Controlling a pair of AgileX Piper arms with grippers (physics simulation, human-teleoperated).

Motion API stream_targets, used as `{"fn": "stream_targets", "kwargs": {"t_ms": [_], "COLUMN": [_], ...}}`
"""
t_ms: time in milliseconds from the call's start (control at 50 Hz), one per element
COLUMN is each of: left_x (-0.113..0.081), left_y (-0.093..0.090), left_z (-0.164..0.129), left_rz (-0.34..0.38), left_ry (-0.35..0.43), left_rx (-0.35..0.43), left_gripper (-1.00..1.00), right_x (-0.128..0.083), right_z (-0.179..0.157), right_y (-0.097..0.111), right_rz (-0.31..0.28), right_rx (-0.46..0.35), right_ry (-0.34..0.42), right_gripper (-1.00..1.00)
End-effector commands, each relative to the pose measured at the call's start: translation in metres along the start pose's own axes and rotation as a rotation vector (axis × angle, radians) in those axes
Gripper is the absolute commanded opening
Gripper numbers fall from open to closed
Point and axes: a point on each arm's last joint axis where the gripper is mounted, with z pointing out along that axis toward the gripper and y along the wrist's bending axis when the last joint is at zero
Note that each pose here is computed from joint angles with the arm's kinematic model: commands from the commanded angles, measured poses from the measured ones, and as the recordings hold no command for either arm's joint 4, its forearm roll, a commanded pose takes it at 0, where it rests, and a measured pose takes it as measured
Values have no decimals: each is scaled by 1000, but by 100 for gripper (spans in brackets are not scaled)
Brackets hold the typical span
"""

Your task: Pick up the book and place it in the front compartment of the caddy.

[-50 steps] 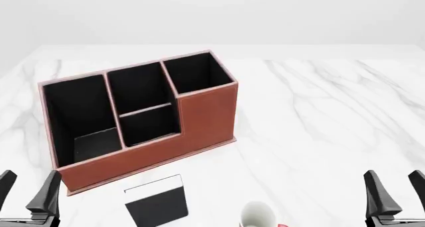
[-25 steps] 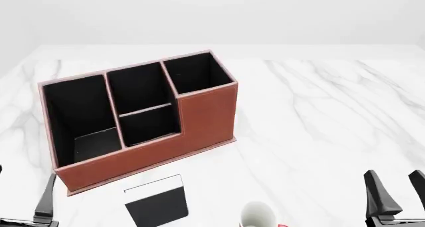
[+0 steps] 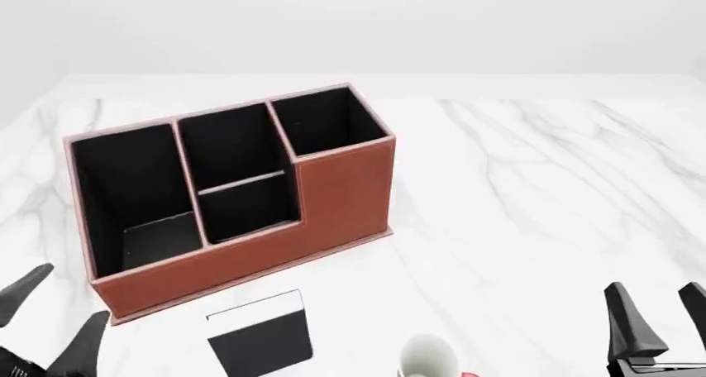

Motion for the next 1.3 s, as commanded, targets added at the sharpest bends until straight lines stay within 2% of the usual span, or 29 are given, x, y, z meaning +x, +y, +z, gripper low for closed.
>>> {"fn": "stream_targets", "kwargs": {"t_ms": [20, 40, 100, 120, 180, 220, 260, 380, 420, 440, 460, 480, 520, 600, 640, 780, 820, 860, 880, 900, 940, 1020, 1080, 1120, 1300], "left_x": [-12, -13, -16, -22, -26, -28, -27, -47, -48, -59, -59, -66, -72, -81, -84, -98, -117, -117, -130, -134, -130, -130, -130, -140, -141], "left_y": [26, 32, 38, 51, 60, 63, 61, 95, 99, 114, 114, 124, 132, 138, 134, 138, 133, 129, 127, 123, 122, 100, 100, 94, 87], "left_z": [-16, -21, -29, -34, -40, -41, -43, -35, -35, -27, -27, -21, -15, 4, 16, 38, 53, 58, 67, 71, 73, 82, 86, 89, 94], "left_rz": [200, 229, 249, 237, 248, 249, 271, 230, 244, 209, 209, 193, 185, 170, 168, 153, 114, 122, 93, 84, 82, 78, 74, 59, 64], "left_ry": [52, 78, 100, 97, 97, 94, 107, 60, 68, 52, 52, 51, 56, 65, 72, 69, 41, 54, 47, 51, 71, 120, 131, 128, 147], "left_rx": [133, 162, 196, 222, 269, 330, 367, 477, 505, 549, 549, 595, 620, 672, 715, 769, 832, 853, 882, 903, 904, 984, 987, 1013, 1039], "left_gripper": [100, 100, 100, 100, 100, 100, 100, 100, 100, 100, 100, 100, 100, 100, 100, 100, 100, 100, 100, 100, 100, 100, 100, 100, 100], "right_x": [0, 0, 0, 0, 0, 0, 0, 0, 0, 0, 0, 0, 0, 0, 0, 0, 0, 0, 0, 0, 0, 0, 0, 0, 0], "right_z": [0, 0, 0, 0, 0, 0, 0, 0, 0, 0, 0, 0, 0, 0, 0, 0, 0, 0, 0, 0, 0, 0, 0, 0, 0], "right_y": [0, 0, 0, 0, 0, 0, 0, 0, 0, 0, 0, 0, 0, 0, 0, 0, 0, 0, 0, 0, 0, 0, 0, 0, 0], "right_rz": [-1, -1, 0, 0, 0, 0, -1, 0, 0, -1, -1, 0, -1, 0, 0, -1, 0, 0, 0, -1, 0, -1, -1, 0, -1], "right_rx": [-1, -1, -1, -1, -1, -1, -1, -1, -1, -1, -1, -1, -1, -1, -1, -1, -1, -1, -1, -1, -1, -1, -1, -1, -1], "right_ry": [0, 0, 0, 0, 0, 0, 0, 0, 0, 0, 0, 0, 0, 0, 0, 0, 0, 0, 0, 0, 0, 0, 0, 0, 0], "right_gripper": [100, 100, 100, 100, 100, 100, 100, 100, 100, 100, 100, 100, 100, 100, 100, 100, 100, 100, 100, 100, 100, 100, 100, 100, 100]}}
